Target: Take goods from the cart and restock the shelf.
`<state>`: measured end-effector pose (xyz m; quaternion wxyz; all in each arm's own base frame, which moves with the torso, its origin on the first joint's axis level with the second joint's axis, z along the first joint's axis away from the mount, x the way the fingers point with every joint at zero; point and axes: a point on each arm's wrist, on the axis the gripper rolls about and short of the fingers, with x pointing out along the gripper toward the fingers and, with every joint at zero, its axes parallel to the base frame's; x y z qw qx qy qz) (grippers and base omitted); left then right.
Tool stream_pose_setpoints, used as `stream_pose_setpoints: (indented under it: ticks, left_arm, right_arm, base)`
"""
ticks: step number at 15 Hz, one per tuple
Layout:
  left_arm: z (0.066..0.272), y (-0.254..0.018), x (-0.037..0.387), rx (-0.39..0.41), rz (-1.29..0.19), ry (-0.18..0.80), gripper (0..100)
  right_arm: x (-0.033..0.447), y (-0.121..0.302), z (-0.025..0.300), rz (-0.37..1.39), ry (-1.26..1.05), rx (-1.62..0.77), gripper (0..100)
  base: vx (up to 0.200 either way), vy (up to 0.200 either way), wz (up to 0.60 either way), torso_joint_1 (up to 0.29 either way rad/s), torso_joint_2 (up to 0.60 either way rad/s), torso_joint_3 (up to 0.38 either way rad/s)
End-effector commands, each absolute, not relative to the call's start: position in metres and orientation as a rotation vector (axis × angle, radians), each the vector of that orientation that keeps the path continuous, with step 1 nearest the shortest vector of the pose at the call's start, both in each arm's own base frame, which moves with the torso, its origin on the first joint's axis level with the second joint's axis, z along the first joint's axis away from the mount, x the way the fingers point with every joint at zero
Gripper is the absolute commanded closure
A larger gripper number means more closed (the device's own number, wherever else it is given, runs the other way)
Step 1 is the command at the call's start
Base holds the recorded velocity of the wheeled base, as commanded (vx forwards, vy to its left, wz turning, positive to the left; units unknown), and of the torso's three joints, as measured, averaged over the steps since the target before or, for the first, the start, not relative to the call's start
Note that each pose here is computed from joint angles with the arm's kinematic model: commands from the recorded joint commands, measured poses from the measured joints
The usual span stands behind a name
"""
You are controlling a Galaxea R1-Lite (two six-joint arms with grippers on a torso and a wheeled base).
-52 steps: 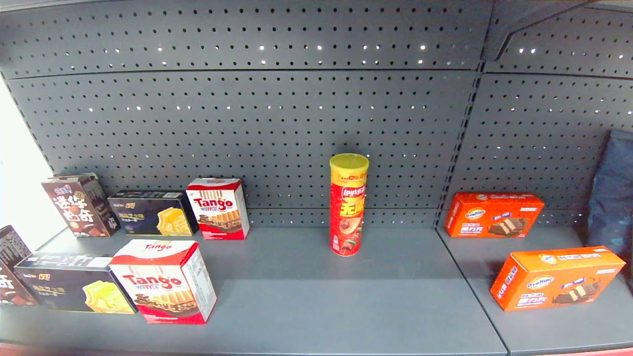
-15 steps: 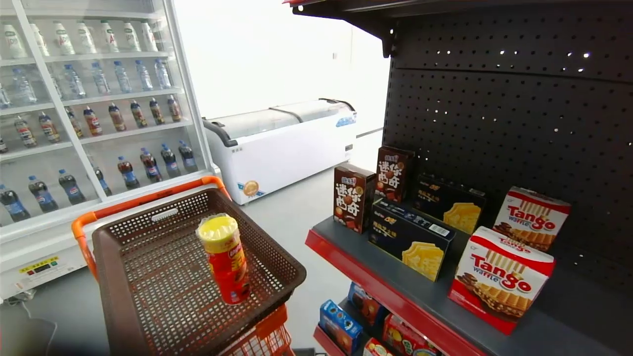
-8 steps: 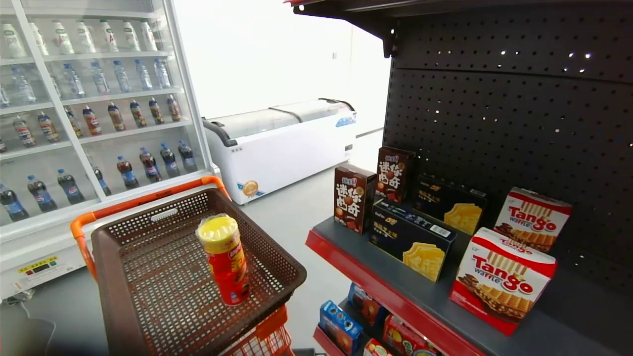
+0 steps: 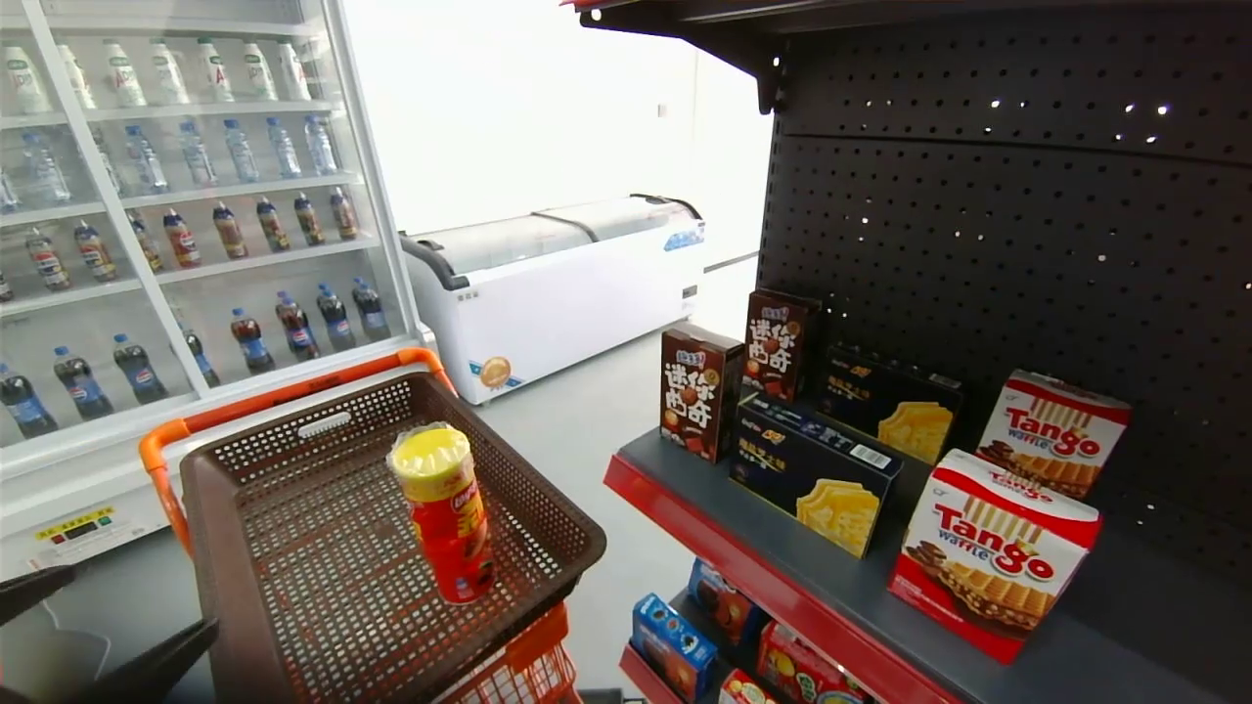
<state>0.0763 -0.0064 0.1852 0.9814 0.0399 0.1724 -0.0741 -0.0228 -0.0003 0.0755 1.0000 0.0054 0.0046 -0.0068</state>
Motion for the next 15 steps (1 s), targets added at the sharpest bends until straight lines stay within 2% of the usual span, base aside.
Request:
stream_pose_setpoints:
  ticks: [1, 3, 4, 7, 8, 11, 15]
  left_arm:
    - [0.172, -0.017, 0.134, 0.089, -0.222, 0.535, 0]
    - [0.166, -0.019, 0.147, 0.089, -0.223, 0.549, 0]
    - [0.155, -0.021, 0.171, 0.089, -0.221, 0.555, 0]
    - [0.136, -0.026, 0.203, 0.094, -0.221, 0.510, 0]
    - [0.124, -0.030, 0.219, 0.098, -0.225, 0.478, 0]
    - [0.098, -0.035, 0.232, 0.128, -0.151, 0.499, 0]
    - [0.083, -0.038, 0.241, 0.127, -0.151, 0.508, 0]
  right_arm:
    - [-0.023, 0.000, 0.075, -0.014, 0.009, 0.011, 0]
    - [-0.023, 0.000, 0.075, -0.015, 0.009, 0.011, 0]
    - [-0.023, 0.000, 0.075, -0.015, 0.009, 0.011, 0]
    - [-0.023, 0.000, 0.075, -0.014, 0.009, 0.011, 0]
    - [-0.023, 0.000, 0.075, -0.014, 0.009, 0.011, 0]
    - [-0.023, 0.000, 0.075, -0.015, 0.009, 0.011, 0]
    - [-0.023, 0.000, 0.075, -0.014, 0.009, 0.011, 0]
  base:
    - [0.000, 0.000, 0.00, 0.000, 0.00, 0.000]
    - [0.000, 0.000, 0.00, 0.000, 0.00, 0.000]
    - [0.000, 0.000, 0.00, 0.000, 0.00, 0.000]
    - [0.000, 0.000, 0.00, 0.000, 0.00, 0.000]
    - [0.000, 0.000, 0.00, 0.000, 0.00, 0.000]
    - [0.000, 0.000, 0.00, 0.000, 0.00, 0.000]
    - [0.000, 0.000, 0.00, 0.000, 0.00, 0.000]
